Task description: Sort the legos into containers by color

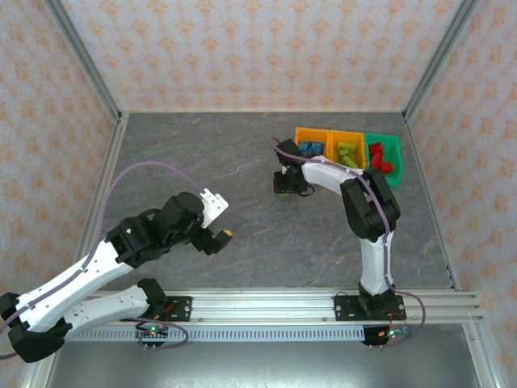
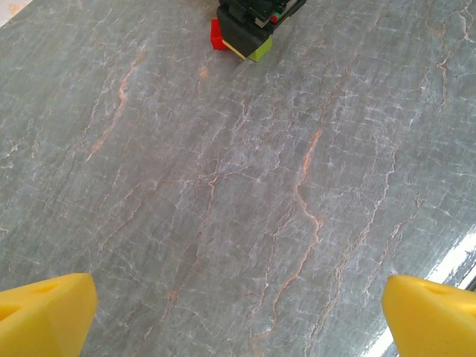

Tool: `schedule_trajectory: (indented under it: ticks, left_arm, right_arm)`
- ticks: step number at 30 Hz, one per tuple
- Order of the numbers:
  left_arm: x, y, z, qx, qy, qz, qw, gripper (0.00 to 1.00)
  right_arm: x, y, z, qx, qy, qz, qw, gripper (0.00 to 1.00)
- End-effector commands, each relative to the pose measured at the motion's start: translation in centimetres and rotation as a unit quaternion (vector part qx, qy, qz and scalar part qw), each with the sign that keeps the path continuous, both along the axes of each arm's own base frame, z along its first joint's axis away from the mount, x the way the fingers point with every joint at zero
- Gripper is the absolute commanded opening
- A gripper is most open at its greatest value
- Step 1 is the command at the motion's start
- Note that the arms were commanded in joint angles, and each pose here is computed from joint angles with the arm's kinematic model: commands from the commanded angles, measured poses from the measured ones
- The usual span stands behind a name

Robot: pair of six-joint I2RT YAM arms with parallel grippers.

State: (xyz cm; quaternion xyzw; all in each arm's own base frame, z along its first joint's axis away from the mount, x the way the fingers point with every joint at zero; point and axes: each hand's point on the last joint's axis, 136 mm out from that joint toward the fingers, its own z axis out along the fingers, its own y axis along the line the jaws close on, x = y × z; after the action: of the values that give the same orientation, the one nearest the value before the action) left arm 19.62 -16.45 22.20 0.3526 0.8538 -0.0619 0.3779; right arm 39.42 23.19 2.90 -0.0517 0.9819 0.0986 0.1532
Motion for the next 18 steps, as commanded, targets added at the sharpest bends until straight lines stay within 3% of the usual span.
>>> schedule_trajectory:
  ticks: [1, 6, 10, 13, 18]
  left_arm:
    - [0.0, 0.8, -0.4, 0.016, -0.001, 0.007, 1.0, 0.99]
    - [-0.3, 0.5, 0.5, -0.007, -0.009, -0.002, 1.0, 1.0]
    - [-0.7, 0.0, 1.6, -0.037, -0.022, -0.018, 0.999, 1.0]
    - [-0.8, 0.1, 2.3, -0.055, -0.036, -0.02, 0.998, 1.0]
    - [1.2, 3.0, 3.6, -0.054, -0.096, 0.077, 0.991, 1.0]
  right_arm:
    - [-1.3, -0.8, 2.1, 0.005, -0.017, -0.013, 1.0, 0.29]
    - [-3.1, -3.5, 8.0, 0.045, -0.11, -0.074, 0.99, 0.27]
    - [-2.9, -9.4, 13.2, 0.04, -0.201, -0.165, 0.965, 0.27]
    - [-1.3, -14.9, 15.0, 0.036, -0.228, -0.243, 0.942, 0.27]
    - [4.1, -21.6, 13.9, -0.01, -0.201, -0.306, 0.931, 0.27]
